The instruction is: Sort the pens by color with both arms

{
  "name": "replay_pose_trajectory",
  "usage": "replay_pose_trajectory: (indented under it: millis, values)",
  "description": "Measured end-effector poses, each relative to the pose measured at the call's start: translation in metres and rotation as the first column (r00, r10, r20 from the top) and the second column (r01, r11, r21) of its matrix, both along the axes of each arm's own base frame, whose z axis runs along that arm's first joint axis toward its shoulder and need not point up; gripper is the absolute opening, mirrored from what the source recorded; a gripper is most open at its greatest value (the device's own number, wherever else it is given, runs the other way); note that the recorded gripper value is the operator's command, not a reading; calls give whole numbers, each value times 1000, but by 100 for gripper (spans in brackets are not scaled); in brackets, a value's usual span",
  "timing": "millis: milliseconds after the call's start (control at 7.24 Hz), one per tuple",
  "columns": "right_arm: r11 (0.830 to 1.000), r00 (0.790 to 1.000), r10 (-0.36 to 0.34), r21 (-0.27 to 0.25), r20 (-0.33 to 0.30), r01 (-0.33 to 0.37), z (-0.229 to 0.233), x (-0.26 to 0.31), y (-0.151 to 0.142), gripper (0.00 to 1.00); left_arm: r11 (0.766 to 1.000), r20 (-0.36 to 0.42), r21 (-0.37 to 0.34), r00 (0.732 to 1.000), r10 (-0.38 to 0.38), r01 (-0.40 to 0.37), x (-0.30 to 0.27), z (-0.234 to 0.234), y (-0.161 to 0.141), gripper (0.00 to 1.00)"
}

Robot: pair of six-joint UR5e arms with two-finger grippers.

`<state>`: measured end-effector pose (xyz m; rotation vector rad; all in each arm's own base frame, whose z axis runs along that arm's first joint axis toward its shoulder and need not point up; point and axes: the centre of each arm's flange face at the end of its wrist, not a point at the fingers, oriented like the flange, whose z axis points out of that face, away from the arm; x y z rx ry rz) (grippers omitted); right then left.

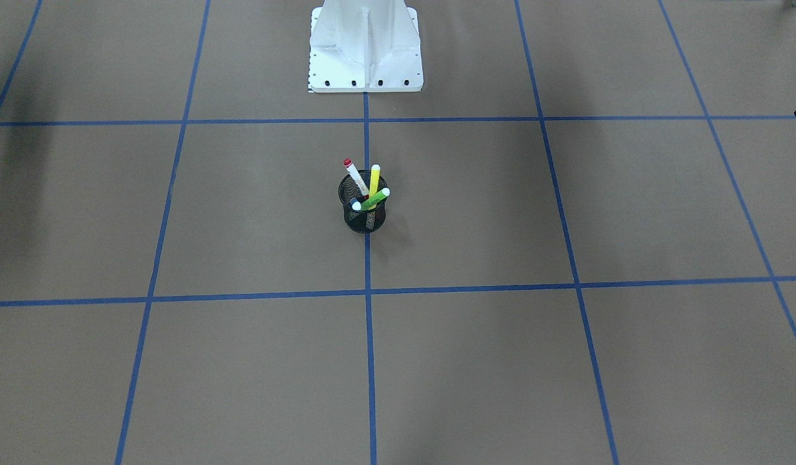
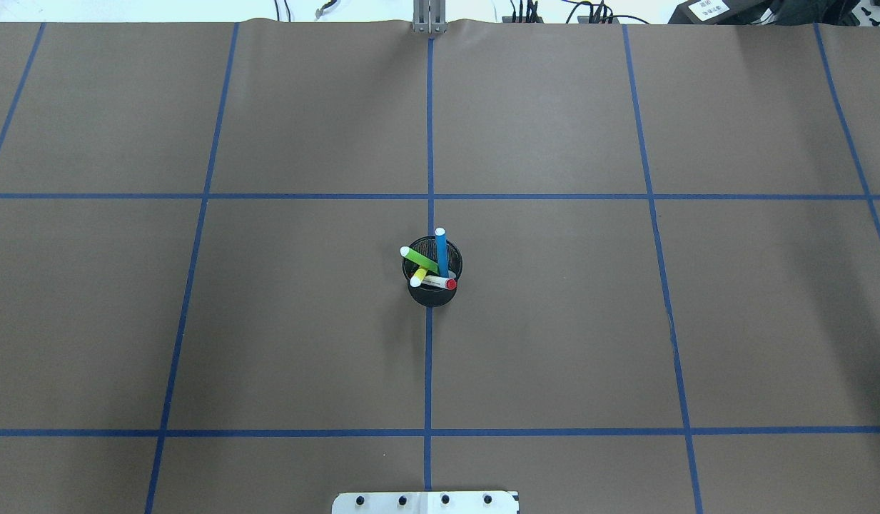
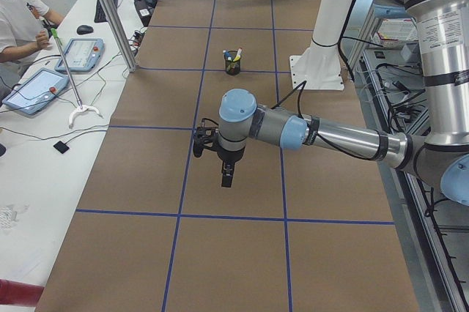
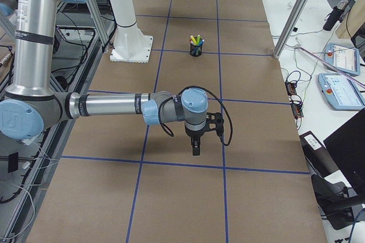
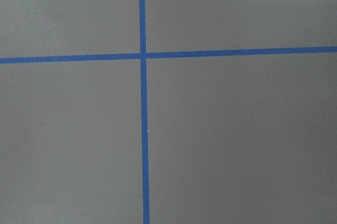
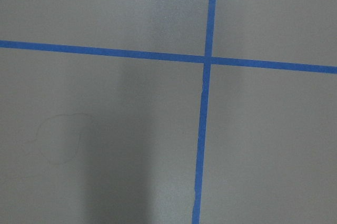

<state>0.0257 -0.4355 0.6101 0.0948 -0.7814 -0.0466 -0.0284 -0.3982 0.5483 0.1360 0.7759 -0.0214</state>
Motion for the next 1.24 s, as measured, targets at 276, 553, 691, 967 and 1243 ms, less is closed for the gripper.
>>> replay_pose_trajectory:
  millis: [276, 553, 691, 967, 1243]
  values:
    - [1000, 1000, -3, 7, 26, 3, -2, -2, 2, 100, 1000, -46, -5, 999, 11, -11, 5, -1, 3, 99]
    - [999, 996, -16, 45, 83, 12, -5, -5, 10, 100, 1000, -90, 2, 996, 27, -27, 9, -6, 4, 100]
    - [998, 995, -21, 69, 98, 15, -7, -6, 11, 100, 1000, -93, 2, 995, 28, -28, 10, -2, 4, 100]
    - [997, 991, -33, 80, 131, 22, -11, -11, 12, 99, 999, -94, -29, 995, 28, -31, 11, 16, 4, 100]
    - [1000, 985, 12, 20, 174, -15, -45, -43, 3, 98, 998, -93, -46, 995, 31, -35, 13, 26, 5, 100]
